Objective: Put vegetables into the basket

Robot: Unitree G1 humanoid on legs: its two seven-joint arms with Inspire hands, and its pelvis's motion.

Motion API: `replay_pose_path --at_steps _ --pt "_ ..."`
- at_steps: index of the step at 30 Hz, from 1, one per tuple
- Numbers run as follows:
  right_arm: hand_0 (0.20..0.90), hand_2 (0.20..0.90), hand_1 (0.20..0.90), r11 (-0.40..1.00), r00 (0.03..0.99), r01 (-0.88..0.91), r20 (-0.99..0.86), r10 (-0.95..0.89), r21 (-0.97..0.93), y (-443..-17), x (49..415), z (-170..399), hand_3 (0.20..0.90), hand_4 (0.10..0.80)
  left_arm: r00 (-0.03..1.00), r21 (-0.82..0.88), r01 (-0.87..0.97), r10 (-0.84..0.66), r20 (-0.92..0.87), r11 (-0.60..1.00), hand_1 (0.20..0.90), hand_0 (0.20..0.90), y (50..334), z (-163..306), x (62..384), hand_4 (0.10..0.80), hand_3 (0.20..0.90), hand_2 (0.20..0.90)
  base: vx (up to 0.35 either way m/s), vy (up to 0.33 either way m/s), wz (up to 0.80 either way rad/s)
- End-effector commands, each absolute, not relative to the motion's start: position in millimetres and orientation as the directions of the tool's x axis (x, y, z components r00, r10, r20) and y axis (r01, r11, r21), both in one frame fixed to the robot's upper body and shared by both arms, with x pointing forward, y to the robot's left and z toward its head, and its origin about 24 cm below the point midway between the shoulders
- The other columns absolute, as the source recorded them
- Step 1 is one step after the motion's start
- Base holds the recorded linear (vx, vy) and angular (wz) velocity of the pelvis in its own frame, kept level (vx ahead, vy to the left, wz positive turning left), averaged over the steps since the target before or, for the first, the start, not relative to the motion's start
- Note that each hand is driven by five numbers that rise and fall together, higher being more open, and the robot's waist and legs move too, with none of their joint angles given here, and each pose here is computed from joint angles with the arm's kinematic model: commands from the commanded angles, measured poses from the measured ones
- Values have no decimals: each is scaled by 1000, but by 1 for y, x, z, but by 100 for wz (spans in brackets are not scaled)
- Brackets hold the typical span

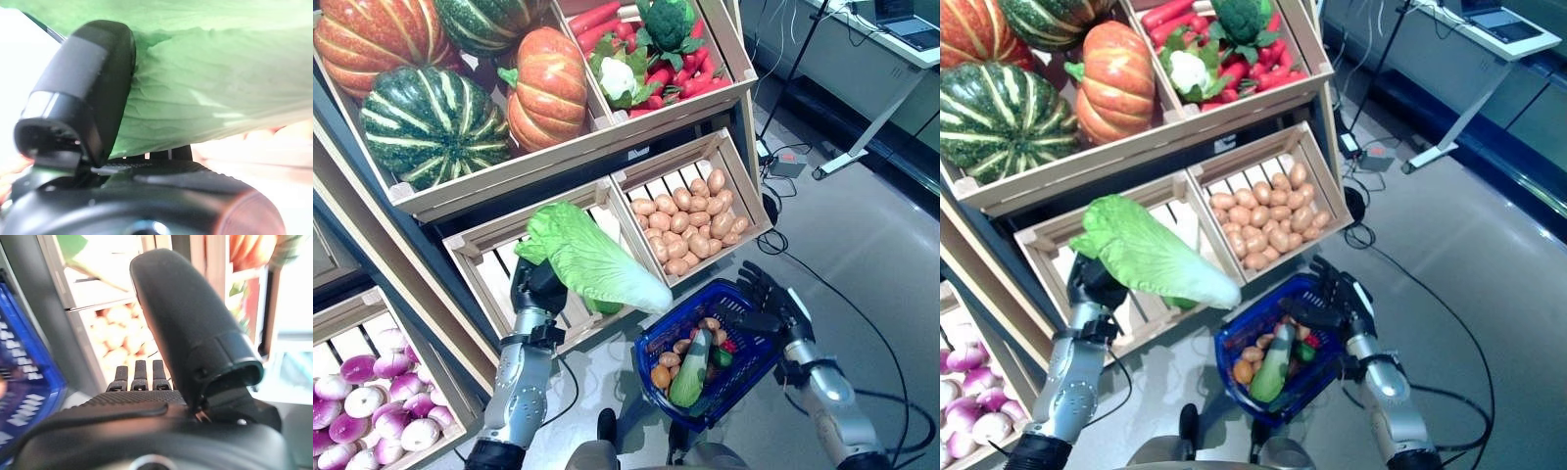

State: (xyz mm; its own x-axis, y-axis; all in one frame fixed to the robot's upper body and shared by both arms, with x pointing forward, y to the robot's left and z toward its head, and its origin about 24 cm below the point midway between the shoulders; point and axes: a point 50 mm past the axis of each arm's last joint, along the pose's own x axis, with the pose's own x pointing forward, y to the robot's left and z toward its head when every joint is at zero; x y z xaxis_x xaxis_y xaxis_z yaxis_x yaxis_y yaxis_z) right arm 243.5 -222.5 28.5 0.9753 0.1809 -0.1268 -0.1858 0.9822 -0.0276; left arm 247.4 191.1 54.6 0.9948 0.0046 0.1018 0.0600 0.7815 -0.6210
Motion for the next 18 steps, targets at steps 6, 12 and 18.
replay_pose_path --at_steps 6,12,18 --pt "900 900 900 877 882 -471 -21 471 -99 -187 269 75 900 800 912 -590 394 -219 347 705 300 300 157 104 268 400 300 300 5 1 -3" --pt "900 900 900 780 782 -622 -117 612 -73 -168 271 74 900 800 910 -606 410 -261 322 682 300 300 152 99 268 400 300 300 19 4 0" --pt "900 900 900 691 663 -719 -223 715 76 -153 267 60 900 800 908 -613 417 -275 317 671 300 300 151 96 268 400 300 300 0 0 0"
